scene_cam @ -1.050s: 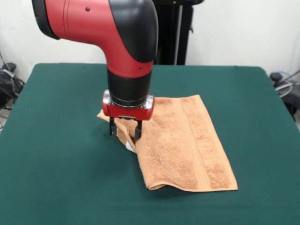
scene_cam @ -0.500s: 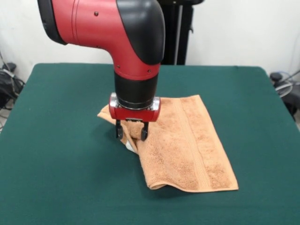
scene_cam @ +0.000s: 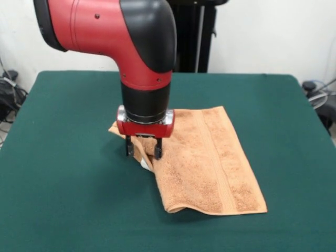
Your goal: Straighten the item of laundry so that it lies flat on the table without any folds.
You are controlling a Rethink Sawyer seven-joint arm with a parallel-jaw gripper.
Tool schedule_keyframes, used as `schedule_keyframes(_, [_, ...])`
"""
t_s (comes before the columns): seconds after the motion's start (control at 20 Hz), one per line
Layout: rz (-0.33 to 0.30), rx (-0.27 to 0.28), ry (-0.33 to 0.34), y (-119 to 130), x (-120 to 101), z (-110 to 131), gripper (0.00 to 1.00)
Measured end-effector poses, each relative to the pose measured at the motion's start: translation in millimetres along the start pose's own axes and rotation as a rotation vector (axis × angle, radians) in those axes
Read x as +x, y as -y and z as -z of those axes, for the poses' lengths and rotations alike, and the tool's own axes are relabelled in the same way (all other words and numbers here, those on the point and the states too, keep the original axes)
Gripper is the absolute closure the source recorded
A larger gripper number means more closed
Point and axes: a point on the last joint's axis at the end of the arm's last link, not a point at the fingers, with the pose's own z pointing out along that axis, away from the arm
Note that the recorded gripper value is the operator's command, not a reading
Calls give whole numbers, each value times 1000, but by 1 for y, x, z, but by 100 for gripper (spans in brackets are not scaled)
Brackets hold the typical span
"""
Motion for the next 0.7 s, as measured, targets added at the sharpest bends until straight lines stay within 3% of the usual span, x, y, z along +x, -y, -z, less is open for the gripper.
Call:
schedule_keyframes(0.35, [-38,-16,-8,21,8,2,0])
schedule_keyframes(0.7, [-25,-15,-38,23,26,-5,0])
